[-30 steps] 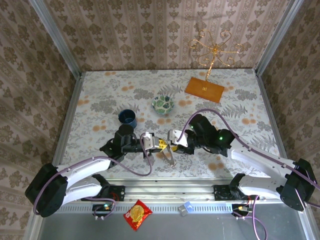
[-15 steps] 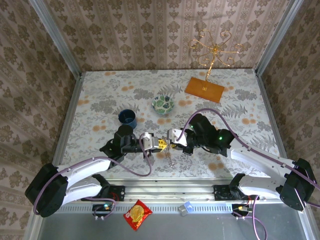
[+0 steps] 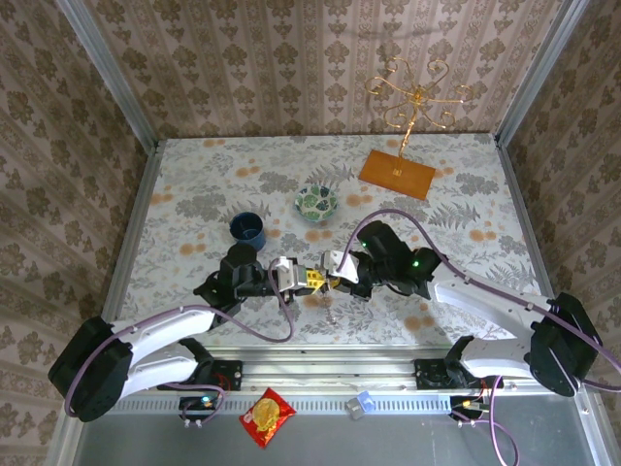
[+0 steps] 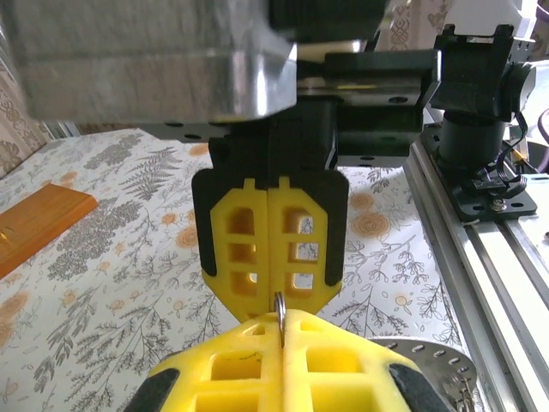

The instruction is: Put the keys on the keyring

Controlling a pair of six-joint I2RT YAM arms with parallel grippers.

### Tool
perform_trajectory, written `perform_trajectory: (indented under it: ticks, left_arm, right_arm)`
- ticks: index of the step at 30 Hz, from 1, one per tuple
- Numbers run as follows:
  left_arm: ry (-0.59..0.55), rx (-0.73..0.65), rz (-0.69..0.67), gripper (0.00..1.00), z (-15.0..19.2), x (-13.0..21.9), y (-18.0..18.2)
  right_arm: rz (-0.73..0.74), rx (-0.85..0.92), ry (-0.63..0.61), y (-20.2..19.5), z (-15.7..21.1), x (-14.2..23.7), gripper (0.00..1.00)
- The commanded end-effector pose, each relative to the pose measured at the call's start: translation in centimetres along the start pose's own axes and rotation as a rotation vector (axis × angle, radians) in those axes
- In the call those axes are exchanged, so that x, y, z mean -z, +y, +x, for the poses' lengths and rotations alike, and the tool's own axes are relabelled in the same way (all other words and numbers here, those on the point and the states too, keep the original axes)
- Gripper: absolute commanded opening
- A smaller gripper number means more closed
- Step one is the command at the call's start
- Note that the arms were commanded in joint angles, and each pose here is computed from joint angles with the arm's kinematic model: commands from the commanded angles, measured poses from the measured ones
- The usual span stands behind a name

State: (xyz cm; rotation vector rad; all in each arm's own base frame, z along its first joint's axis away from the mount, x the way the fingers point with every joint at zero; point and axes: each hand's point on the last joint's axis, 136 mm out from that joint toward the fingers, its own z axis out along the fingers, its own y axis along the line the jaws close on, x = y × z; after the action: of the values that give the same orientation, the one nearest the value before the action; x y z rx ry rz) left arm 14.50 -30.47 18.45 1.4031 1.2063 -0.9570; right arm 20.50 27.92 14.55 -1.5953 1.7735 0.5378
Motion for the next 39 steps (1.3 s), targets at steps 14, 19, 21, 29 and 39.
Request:
perform_trajectory:
  ticks: [14,19,21,29,39]
  left_arm:
    - [-0.193,0.052,0.025,0.0,-2.8,0.0,-0.3]
    - [-0.202,0.059,0.029,0.0,-3.0,0.0,-0.3]
    - [-0.203,0.062,0.033,0.0,-3.0,0.0,-0.4]
    - [-0.191,0.077,-0.016,0.14,-2.6,0.2,0.4]
    - [0.027,0.023,-0.03,0.26,-0.4,0.6,0.4]
  right_arm:
    - [0.008,-0.018,-0.279,0.5,-3.6,2.9,0.29]
    - [-0.004,-0.027,-0.289,0.4,-3.8,2.3,0.23]
    - [-0.009,-0.027,-0.299,0.4,-4.0,2.3,0.19]
    - [-0.003,-0.013,-0.293,0.2,-4.3,2.7,0.0]
    - [0.01,0.066,-0.009,-0.2,-2.4,3.3,0.0]
